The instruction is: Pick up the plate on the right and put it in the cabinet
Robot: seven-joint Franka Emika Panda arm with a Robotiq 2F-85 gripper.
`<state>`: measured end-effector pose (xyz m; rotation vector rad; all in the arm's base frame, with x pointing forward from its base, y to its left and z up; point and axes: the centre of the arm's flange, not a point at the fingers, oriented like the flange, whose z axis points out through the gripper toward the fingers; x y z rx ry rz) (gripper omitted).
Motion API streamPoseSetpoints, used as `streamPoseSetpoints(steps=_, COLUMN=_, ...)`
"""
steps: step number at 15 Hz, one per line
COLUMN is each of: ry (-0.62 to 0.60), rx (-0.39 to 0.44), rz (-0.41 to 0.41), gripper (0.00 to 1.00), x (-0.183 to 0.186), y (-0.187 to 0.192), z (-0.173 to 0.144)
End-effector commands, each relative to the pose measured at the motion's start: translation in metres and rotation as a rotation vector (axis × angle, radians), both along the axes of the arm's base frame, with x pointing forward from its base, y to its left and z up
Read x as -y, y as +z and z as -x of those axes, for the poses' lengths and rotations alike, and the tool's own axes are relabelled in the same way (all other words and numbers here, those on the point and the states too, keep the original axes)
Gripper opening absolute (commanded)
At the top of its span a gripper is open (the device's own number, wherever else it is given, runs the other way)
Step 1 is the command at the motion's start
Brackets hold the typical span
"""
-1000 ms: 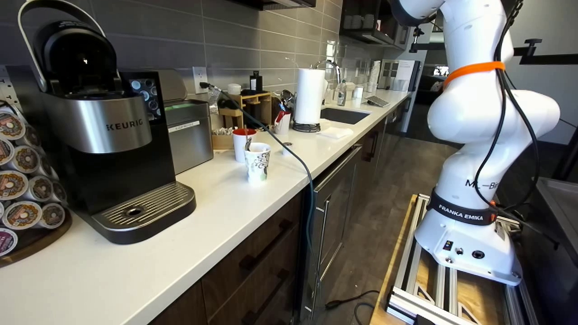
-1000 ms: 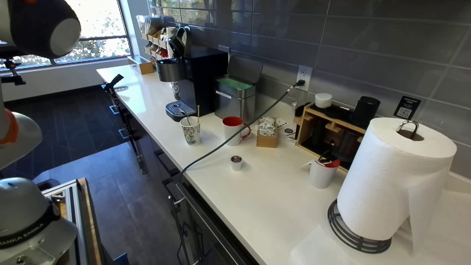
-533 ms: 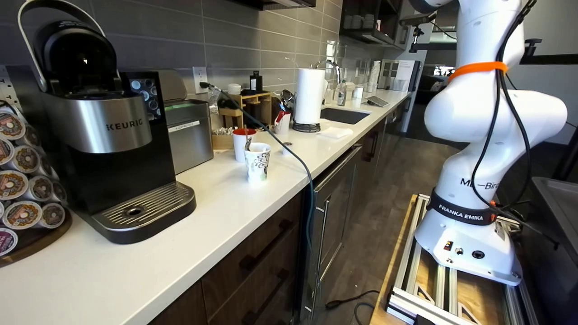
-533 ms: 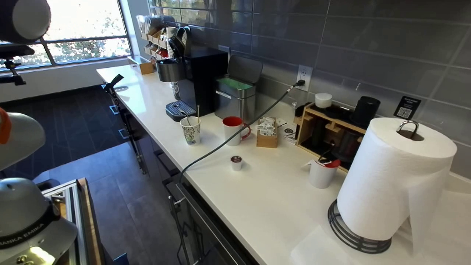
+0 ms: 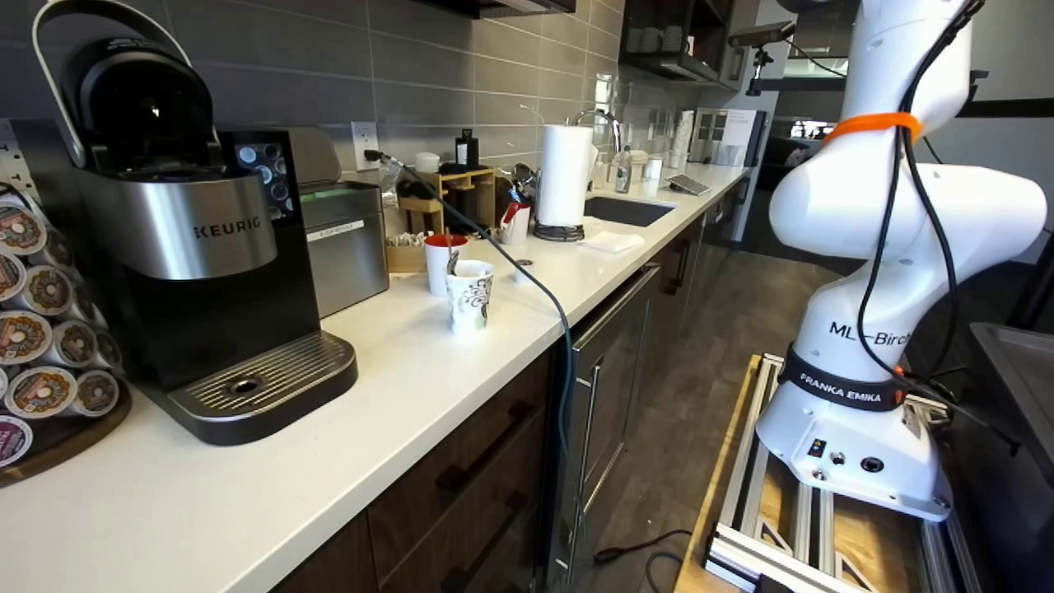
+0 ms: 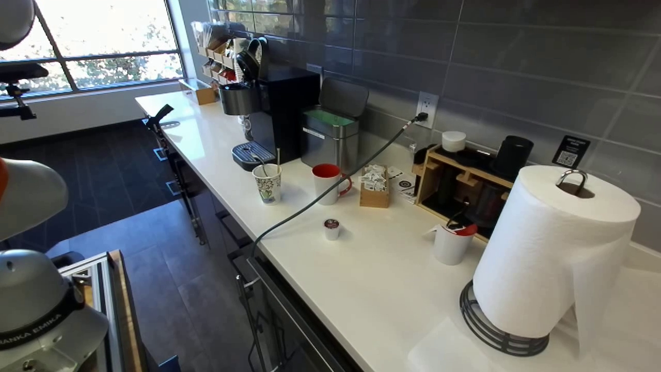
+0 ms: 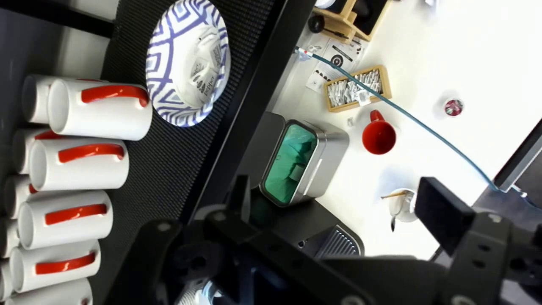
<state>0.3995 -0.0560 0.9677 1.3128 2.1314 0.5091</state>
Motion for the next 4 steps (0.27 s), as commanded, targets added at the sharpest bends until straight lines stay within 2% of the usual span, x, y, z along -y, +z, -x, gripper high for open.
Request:
streamPoseSetpoints(steps=1, ry=0.016, rx=-0.022, rz=0.063, gripper=1.00, x=0.009, y=-0.044, z=0.058)
streamPoseSetpoints(steps=2, ry=0.011, rx=-0.014, rz=0.025, gripper=1.00, x=0.004, y=0.003, z=0.018)
streamPoseSetpoints(steps=4, ry=0.007, rx=-0.010, rz=0.036, gripper=1.00, x=0.008, y=0.007, z=0.030)
